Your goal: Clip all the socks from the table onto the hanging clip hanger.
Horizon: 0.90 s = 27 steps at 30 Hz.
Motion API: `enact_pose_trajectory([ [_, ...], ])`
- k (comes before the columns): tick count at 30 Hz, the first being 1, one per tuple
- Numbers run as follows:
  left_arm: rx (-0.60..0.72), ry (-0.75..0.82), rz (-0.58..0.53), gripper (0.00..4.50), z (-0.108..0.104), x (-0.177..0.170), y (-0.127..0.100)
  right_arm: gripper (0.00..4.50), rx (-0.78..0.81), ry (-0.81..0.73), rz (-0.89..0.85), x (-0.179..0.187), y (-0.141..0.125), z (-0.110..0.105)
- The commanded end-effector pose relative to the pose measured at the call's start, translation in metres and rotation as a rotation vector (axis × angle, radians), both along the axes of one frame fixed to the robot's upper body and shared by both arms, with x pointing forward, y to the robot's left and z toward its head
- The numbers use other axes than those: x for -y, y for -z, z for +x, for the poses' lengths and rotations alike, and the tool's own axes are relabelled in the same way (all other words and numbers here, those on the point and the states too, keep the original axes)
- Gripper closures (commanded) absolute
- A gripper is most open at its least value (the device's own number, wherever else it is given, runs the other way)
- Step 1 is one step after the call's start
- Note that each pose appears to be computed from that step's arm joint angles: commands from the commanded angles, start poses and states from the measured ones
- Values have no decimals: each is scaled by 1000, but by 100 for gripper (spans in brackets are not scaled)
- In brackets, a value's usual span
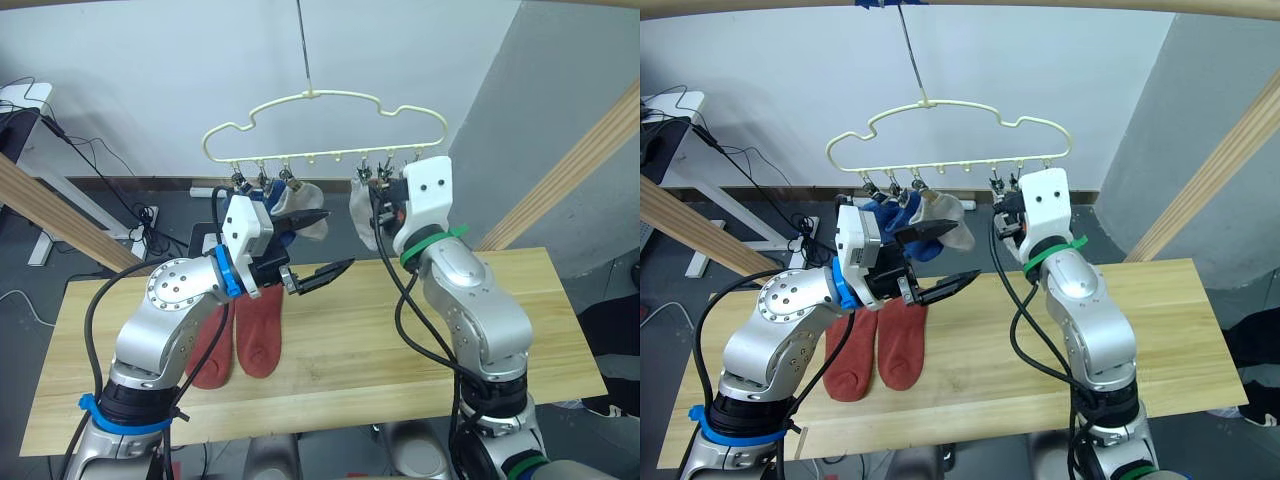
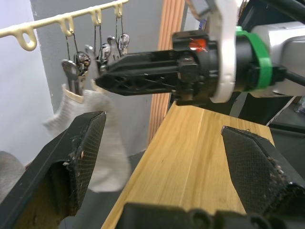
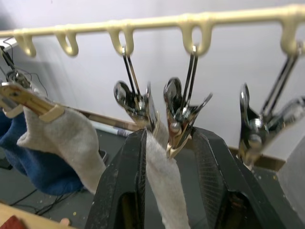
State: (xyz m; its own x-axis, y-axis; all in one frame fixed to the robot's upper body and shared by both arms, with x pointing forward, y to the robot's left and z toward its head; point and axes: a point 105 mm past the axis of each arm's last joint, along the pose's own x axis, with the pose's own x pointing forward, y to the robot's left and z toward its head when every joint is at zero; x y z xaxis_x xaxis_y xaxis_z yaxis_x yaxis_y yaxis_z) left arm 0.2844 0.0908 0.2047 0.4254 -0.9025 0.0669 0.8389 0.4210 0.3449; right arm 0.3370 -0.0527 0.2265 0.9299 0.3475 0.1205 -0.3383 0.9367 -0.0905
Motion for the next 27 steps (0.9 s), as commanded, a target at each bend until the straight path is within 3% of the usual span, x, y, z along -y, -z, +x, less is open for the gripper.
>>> enact_pose_trajectory([
  [1,33,18,-1,21,-5,2,-7,300,73,-12,25,0,-17,1],
  [27,35,23,2,21,-5,4,-7,300,98,18,56,5,-25,8],
])
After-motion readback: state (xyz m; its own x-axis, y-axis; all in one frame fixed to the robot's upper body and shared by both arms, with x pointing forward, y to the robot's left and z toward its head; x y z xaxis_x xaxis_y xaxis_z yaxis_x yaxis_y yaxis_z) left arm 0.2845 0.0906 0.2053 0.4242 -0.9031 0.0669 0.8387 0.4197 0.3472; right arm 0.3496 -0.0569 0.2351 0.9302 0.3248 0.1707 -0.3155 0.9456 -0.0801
